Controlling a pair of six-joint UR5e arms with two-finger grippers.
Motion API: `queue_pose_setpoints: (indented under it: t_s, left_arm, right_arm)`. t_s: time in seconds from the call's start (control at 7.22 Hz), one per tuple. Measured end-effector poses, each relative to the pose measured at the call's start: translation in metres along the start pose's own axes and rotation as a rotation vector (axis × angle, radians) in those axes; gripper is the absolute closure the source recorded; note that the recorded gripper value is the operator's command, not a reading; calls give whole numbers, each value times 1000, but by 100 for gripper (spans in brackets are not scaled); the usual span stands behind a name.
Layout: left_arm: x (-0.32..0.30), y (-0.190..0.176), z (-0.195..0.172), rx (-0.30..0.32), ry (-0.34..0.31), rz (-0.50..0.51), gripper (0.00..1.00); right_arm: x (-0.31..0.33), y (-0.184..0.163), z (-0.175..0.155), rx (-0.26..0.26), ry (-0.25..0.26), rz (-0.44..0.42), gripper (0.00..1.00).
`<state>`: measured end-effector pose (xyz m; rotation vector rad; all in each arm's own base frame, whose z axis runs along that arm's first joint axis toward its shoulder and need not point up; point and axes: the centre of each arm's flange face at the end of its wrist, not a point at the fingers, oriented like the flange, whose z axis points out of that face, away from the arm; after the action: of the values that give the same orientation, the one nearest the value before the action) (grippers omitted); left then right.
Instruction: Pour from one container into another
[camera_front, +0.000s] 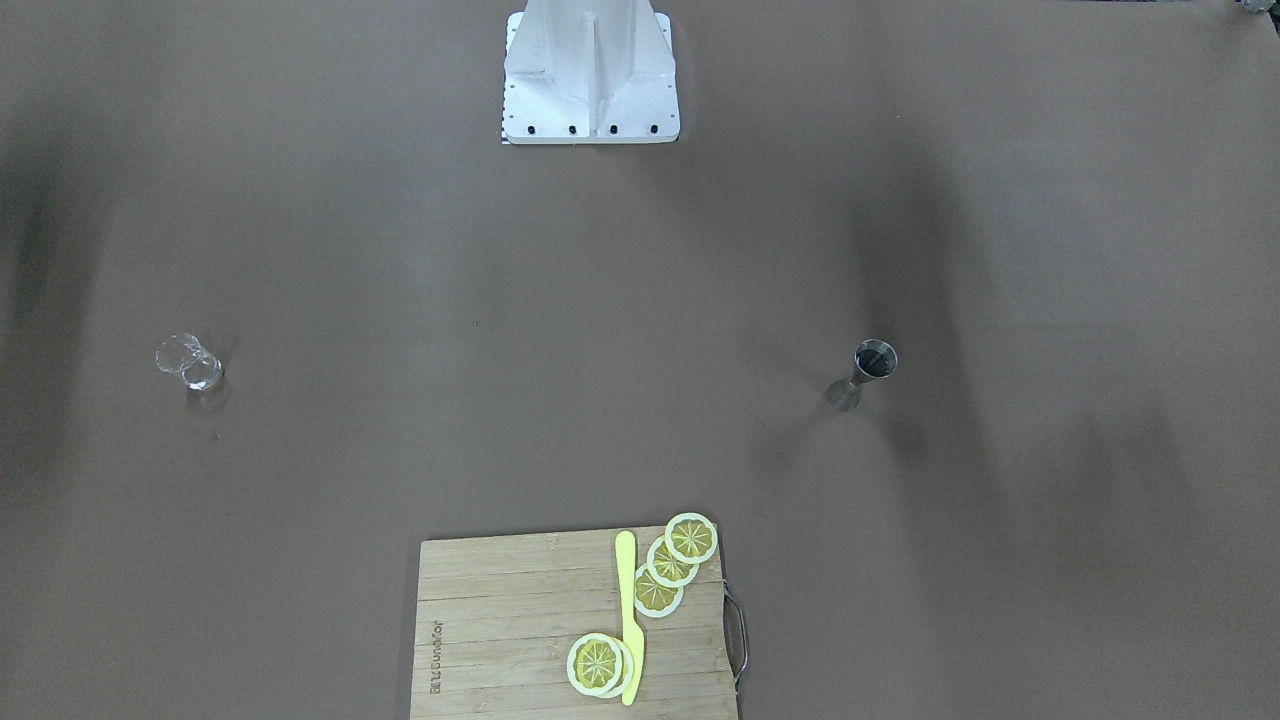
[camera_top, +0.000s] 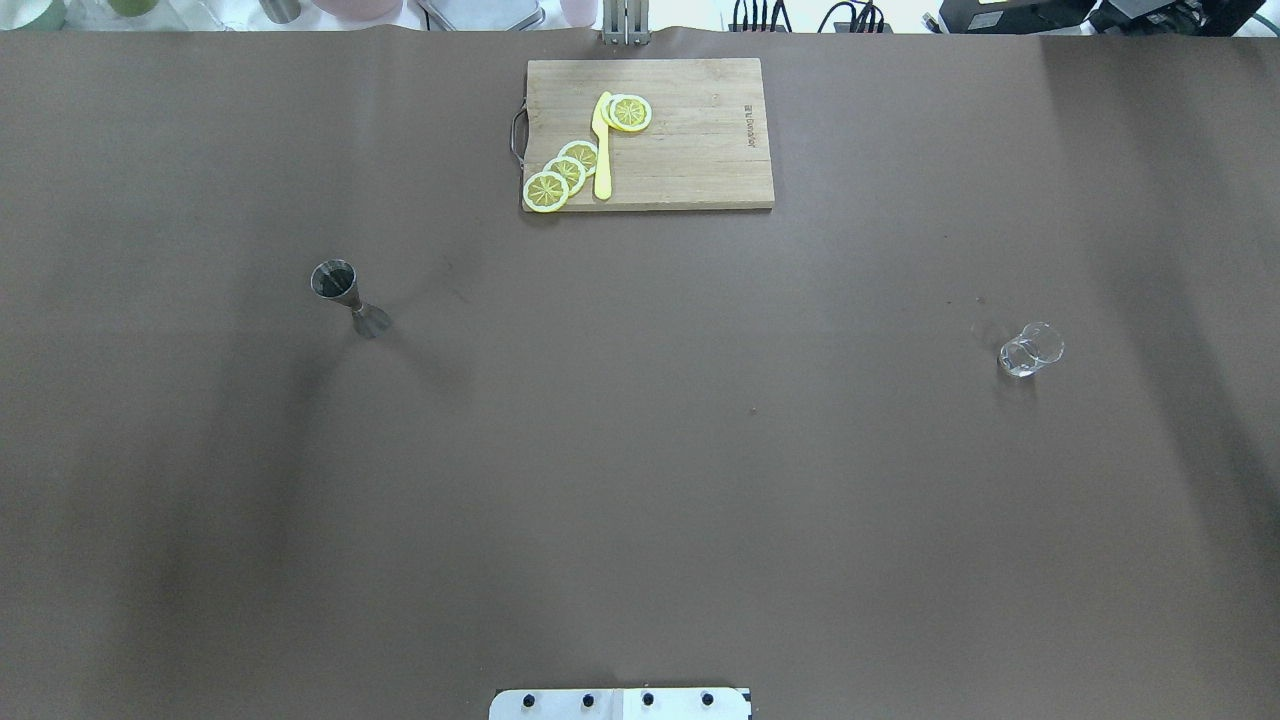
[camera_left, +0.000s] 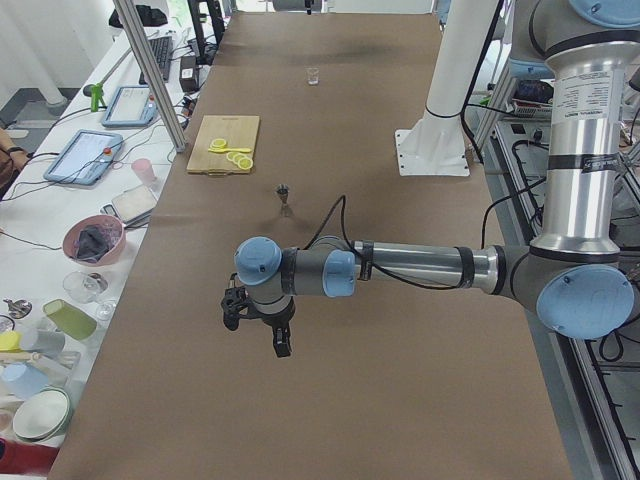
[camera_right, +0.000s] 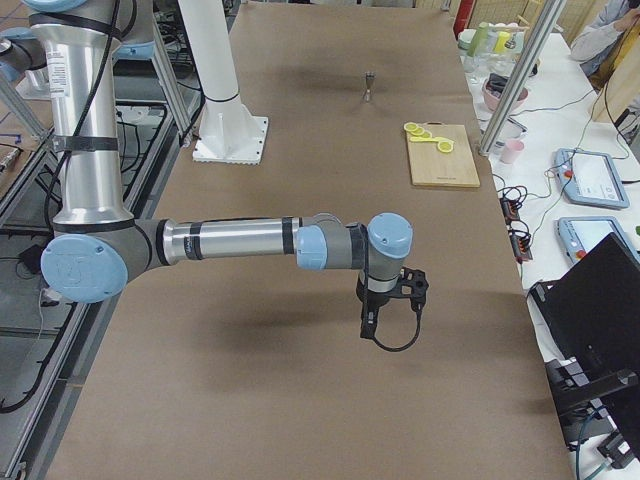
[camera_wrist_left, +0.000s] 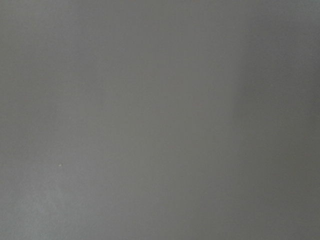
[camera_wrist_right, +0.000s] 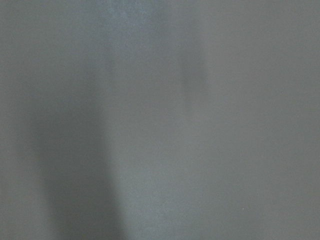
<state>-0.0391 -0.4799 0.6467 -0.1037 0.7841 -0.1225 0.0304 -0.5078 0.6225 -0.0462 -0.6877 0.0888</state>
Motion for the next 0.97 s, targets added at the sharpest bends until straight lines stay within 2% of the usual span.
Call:
queue_pose_setpoints:
  t_s: [0.42, 0.97]
  left_arm:
    - [-9, 17, 5, -8, 2, -7, 0]
    - [-11, 18, 9, -15, 1, -12, 0]
  right_arm:
    - [-1, 0, -1, 2, 1, -3, 0]
    - [0, 0, -1, 2, 3, -3, 0]
